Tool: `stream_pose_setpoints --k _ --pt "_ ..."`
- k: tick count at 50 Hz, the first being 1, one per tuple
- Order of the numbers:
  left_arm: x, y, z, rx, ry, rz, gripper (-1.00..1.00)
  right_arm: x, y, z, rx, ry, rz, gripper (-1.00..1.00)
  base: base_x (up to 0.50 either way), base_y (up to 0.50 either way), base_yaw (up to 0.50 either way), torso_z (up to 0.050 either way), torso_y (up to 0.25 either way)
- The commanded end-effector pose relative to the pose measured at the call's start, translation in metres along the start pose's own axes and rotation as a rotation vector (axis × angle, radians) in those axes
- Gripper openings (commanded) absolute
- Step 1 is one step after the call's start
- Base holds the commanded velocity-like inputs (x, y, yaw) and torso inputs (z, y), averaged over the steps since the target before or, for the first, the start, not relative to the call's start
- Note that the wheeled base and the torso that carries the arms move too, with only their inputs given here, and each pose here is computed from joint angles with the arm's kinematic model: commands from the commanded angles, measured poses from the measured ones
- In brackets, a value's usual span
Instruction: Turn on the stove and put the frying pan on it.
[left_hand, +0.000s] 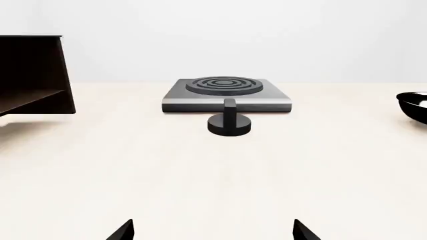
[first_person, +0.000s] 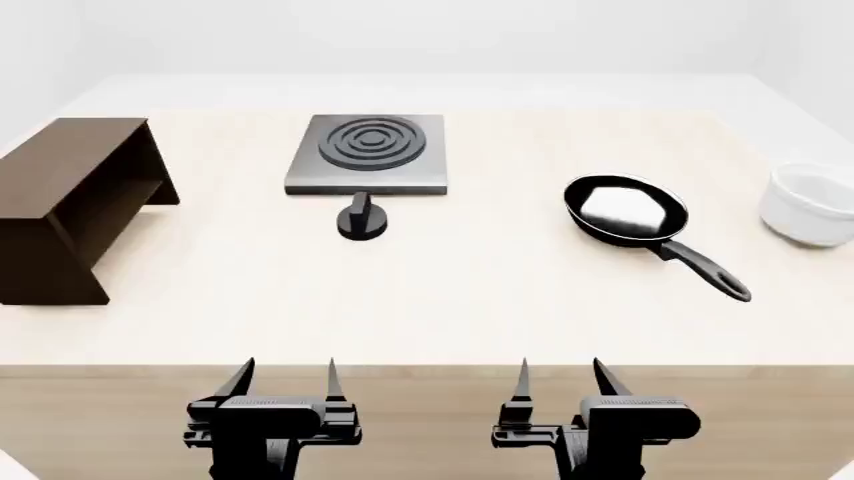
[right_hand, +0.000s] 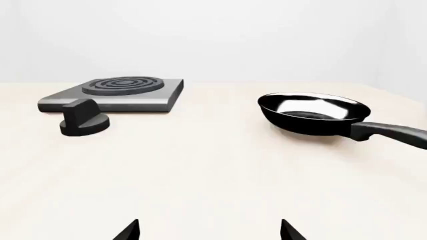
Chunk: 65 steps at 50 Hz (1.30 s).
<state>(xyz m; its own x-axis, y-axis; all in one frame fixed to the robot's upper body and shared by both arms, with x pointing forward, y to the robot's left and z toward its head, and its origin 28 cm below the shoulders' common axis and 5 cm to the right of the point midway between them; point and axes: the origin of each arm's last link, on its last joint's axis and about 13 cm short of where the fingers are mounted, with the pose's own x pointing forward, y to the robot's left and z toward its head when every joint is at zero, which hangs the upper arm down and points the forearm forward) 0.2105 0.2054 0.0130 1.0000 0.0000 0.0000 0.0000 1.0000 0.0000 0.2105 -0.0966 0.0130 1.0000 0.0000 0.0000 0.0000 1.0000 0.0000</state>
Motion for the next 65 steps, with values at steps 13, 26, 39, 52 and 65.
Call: stream_pose_setpoints --k 13,26,39,52,65 --pt "-0.001 -0.001 0.001 0.017 -0.012 0.011 1.0 -0.001 0.001 -0.002 -0.049 0.025 0.018 1.0 0.0 0.0 0.0 0.0 0.0" --pt "-0.003 -0.004 -0.006 0.055 0.064 0.001 1.0 -0.004 0.002 -0.004 -0.026 0.043 -0.055 1.0 0.0 0.0 0.0 0.0 0.0" --pt "-0.001 -0.001 0.005 0.08 0.034 0.012 1.0 -0.007 0.001 0.014 -0.034 -0.022 -0.112 1.0 0.04 0.0 0.0 0.0 0.0" --pt "-0.003 0.0 0.02 0.088 -0.009 0.006 1.0 -0.009 -0.002 0.032 -0.046 -0.095 -0.136 1.0 0.48 0.0 0.0 0.0 0.0" --pt "-0.003 0.0 0.016 0.102 -0.003 0.006 1.0 -0.01 -0.001 0.031 -0.04 -0.084 -0.13 1.0 0.5 0.0 0.0 0.0 0.0"
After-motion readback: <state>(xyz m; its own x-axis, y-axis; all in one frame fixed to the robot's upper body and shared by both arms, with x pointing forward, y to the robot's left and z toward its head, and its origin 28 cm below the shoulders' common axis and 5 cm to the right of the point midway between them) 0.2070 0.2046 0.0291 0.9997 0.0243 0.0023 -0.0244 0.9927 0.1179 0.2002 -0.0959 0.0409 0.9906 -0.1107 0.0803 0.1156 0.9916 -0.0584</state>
